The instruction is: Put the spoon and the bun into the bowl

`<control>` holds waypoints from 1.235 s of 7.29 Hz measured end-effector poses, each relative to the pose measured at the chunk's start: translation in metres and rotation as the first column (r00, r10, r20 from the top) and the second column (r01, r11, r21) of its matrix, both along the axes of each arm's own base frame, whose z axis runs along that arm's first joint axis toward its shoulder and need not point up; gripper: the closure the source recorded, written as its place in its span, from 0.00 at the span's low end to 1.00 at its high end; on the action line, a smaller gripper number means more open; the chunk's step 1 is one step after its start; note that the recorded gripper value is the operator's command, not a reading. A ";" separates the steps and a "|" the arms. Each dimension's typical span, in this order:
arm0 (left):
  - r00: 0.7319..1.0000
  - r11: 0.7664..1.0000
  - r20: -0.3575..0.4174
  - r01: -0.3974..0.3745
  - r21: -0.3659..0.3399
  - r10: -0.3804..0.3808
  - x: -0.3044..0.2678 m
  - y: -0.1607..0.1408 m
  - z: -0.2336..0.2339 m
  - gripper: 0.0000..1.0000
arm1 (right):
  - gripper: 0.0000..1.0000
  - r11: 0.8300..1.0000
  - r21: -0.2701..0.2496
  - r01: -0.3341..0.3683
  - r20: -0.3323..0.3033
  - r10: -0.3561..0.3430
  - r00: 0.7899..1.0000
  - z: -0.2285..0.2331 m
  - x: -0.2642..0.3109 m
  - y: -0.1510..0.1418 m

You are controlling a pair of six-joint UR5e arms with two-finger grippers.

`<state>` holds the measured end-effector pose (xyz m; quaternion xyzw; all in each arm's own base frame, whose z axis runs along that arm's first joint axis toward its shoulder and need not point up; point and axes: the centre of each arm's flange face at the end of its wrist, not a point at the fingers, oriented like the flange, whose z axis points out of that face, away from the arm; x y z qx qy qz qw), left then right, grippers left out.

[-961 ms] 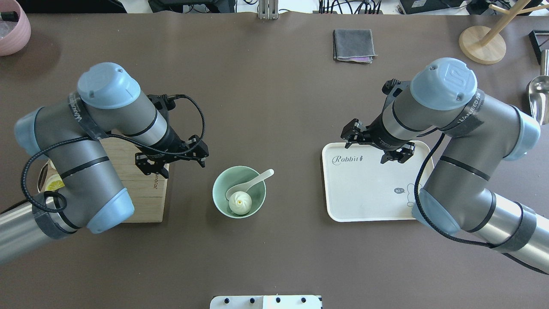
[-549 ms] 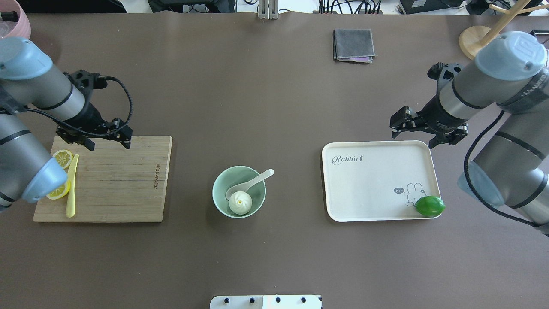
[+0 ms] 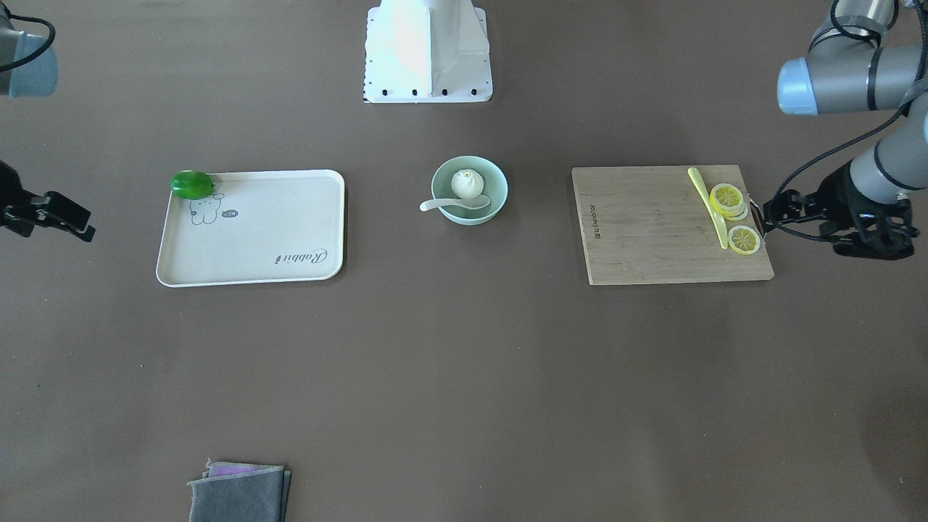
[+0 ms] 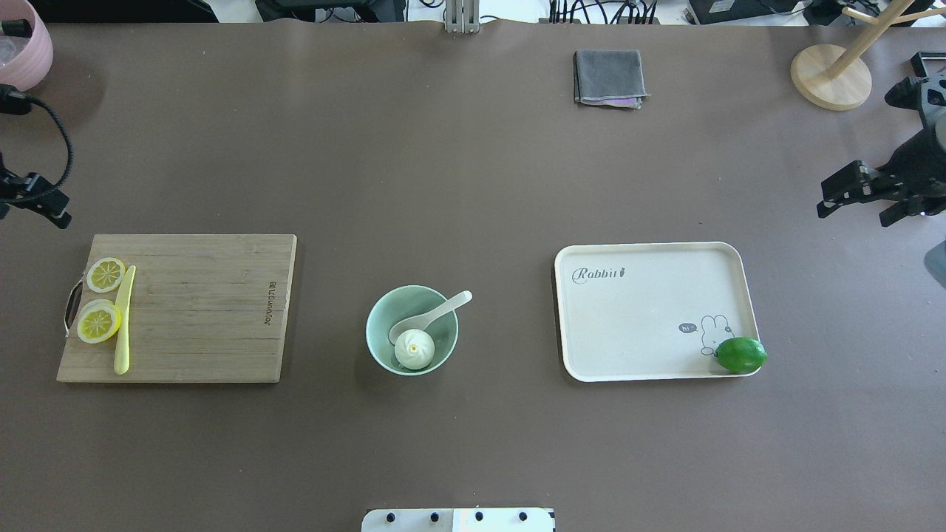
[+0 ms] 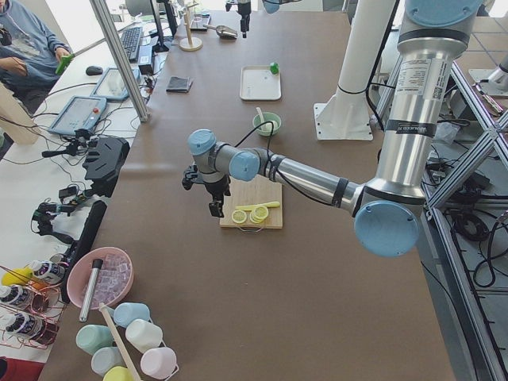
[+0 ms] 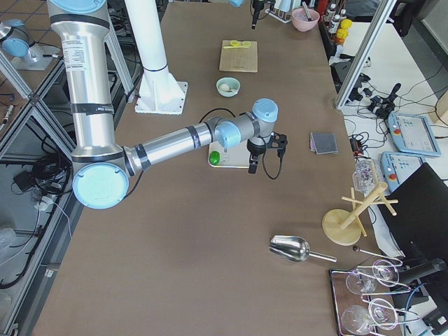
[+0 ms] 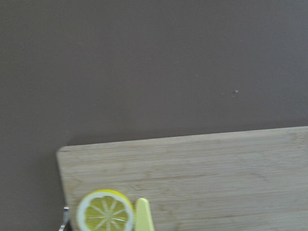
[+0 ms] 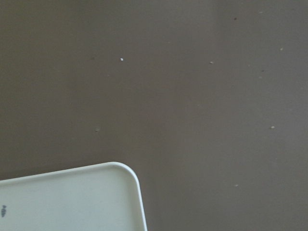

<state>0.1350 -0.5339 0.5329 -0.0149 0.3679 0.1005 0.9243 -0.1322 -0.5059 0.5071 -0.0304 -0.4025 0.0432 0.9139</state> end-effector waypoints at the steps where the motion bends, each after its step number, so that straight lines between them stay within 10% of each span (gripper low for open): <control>1: 1.000 1.000 0.015 -0.011 0.002 0.011 -0.046 -0.004 0.025 0.02 | 0.00 0.999 0.029 0.021 -0.005 -0.020 1.000 0.030 0.035 -0.004; 9: 0.986 0.972 0.053 0.167 -0.164 -0.161 -0.147 0.005 0.101 0.02 | 0.00 0.969 0.136 0.207 -0.185 -0.181 0.966 0.103 0.109 -0.004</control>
